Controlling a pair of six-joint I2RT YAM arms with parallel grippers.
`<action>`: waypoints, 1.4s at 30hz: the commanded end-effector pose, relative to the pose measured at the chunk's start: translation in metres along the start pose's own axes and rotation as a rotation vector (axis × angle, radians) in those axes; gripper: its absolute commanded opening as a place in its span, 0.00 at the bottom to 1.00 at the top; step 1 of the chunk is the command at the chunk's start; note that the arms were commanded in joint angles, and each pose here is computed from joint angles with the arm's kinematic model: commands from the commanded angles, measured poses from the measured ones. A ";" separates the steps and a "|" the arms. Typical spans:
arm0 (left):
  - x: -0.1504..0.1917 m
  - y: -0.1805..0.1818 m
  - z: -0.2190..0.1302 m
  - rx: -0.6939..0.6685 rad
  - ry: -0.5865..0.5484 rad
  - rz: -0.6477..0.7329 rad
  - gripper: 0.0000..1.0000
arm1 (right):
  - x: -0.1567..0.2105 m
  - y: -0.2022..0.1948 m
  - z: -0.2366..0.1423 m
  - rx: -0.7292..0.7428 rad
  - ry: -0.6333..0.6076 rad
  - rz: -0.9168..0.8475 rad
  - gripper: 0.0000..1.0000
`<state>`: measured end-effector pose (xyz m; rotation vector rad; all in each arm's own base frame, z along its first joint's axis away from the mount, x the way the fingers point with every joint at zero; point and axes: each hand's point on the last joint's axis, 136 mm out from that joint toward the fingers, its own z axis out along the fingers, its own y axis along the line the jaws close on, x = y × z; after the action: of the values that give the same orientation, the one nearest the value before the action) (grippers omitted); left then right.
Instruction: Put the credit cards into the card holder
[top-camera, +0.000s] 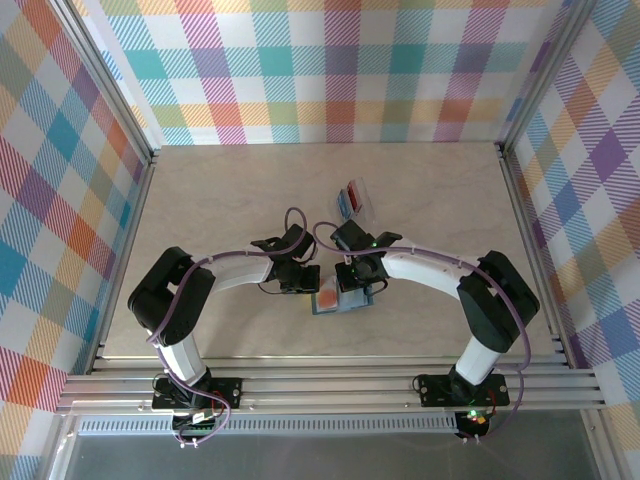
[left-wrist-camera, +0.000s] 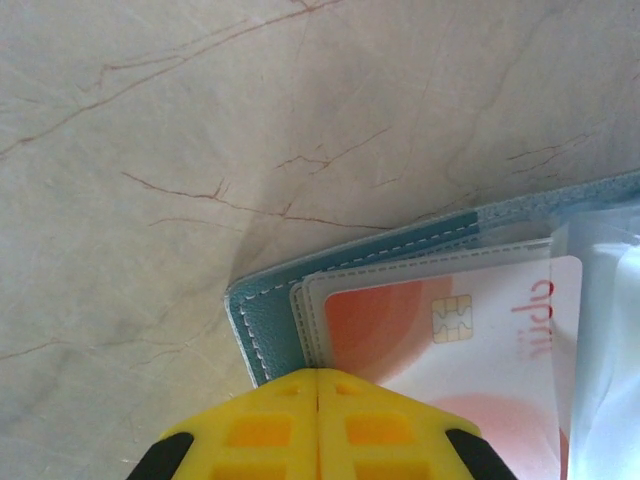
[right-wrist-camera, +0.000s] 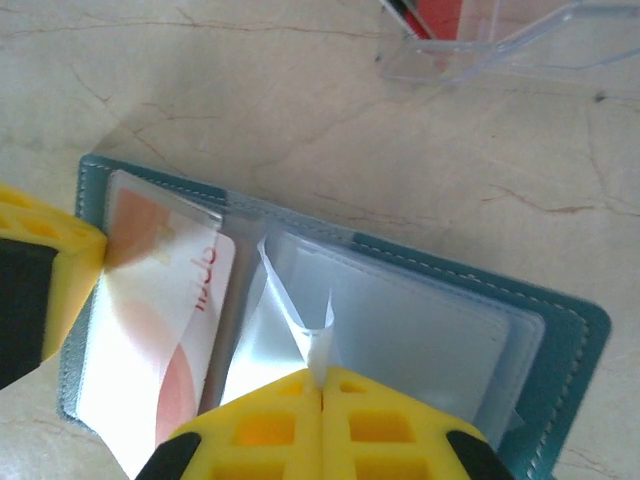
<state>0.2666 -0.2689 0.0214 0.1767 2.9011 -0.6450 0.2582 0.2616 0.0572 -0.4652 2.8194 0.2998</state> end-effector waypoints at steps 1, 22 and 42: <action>0.020 0.015 0.015 -0.031 0.071 -0.013 0.08 | -0.003 0.019 -0.004 -0.085 0.005 -0.003 0.00; 0.023 0.012 0.022 -0.006 0.091 -0.028 0.08 | -0.017 0.054 -0.004 -0.237 0.000 0.038 0.19; 0.023 0.009 0.019 0.008 0.085 -0.029 0.08 | 0.005 0.081 -0.019 -0.478 0.002 0.104 0.46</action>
<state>0.2668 -0.2761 0.0208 0.1796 2.8997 -0.7120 0.2231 0.3095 0.0546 -0.3730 2.8643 0.8369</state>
